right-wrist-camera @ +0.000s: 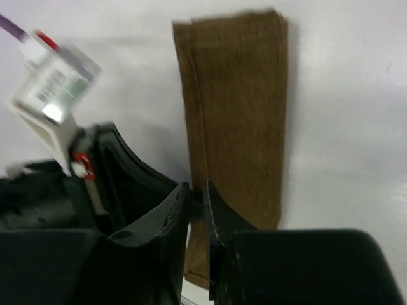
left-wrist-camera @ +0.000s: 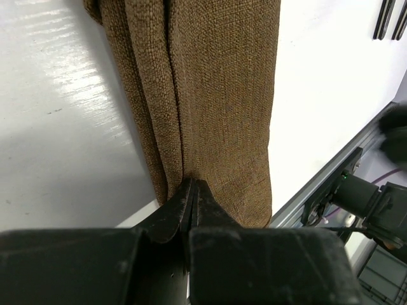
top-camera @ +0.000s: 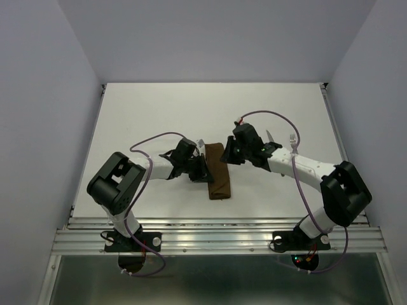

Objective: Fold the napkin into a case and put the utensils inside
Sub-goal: Smooth out the smaller rectangle-folded napkin at the center of the board.

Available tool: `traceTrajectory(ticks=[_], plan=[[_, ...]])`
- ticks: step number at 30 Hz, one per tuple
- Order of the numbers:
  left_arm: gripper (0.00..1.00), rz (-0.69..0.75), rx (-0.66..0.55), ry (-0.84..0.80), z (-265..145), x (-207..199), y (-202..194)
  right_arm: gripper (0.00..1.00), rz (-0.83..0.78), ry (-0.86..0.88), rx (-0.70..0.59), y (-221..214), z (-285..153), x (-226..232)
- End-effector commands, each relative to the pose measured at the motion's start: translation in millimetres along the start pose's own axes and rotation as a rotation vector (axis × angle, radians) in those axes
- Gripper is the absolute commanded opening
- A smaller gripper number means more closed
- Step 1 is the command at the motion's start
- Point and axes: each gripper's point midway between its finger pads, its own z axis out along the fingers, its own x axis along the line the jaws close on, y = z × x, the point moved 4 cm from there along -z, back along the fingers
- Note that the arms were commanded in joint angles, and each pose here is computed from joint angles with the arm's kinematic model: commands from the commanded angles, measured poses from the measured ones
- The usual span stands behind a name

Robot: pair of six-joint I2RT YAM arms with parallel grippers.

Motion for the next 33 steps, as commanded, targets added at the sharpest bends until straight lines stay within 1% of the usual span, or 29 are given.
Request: traceTrajectory(ticks=[1,3,8,12,14,16,20,24,26,28,30,32,33], plan=[[0.00,0.020,-0.009,0.032,-0.3,2.4,1.5,0.14,0.017,0.160,0.091,-39.1,-17.2,5.3],[0.00,0.014,-0.004,0.028,0.8,2.2,0.5,0.07,0.017,0.206,0.125,-56.4,-20.2,10.9],[0.00,0.016,0.001,0.028,3.7,3.1,1.7,0.05,-0.044,0.212,0.229,-107.6,-18.5,23.5],[0.00,0.021,0.002,0.026,3.4,1.8,1.8,0.05,-0.033,0.214,0.250,-121.9,-12.9,27.2],[0.00,0.025,0.002,0.028,3.5,1.7,2.5,0.05,-0.039,0.178,0.255,-130.1,-8.4,22.9],[0.00,0.025,0.005,0.033,4.3,2.9,2.2,0.05,-0.026,0.118,0.278,-142.5,-0.1,6.0],[0.00,0.025,-0.002,0.026,2.6,1.6,2.2,0.03,-0.020,0.077,0.305,-158.5,8.7,-12.3],[0.00,0.032,-0.010,0.021,0.3,0.2,3.3,0.01,-0.026,0.072,0.300,-157.3,6.0,-13.5],[0.00,0.034,-0.011,0.021,-0.1,-0.2,2.9,0.02,-0.034,0.111,0.276,-147.1,0.6,-1.2],[0.00,0.035,-0.011,0.017,-0.8,-1.2,2.9,0.02,-0.045,0.108,0.278,-142.9,-6.2,1.6],[0.00,0.035,-0.010,0.018,-0.5,-0.8,2.8,0.03,-0.046,0.132,0.228,-129.0,-17.6,11.0],[0.00,0.035,-0.013,0.015,-1.1,-2.1,3.6,0.04,-0.030,0.106,0.161,-117.7,-25.3,9.4],[0.00,0.034,-0.013,0.013,-1.4,-2.7,3.6,0.04,-0.025,0.091,0.107,-109.3,-32.5,6.9]])
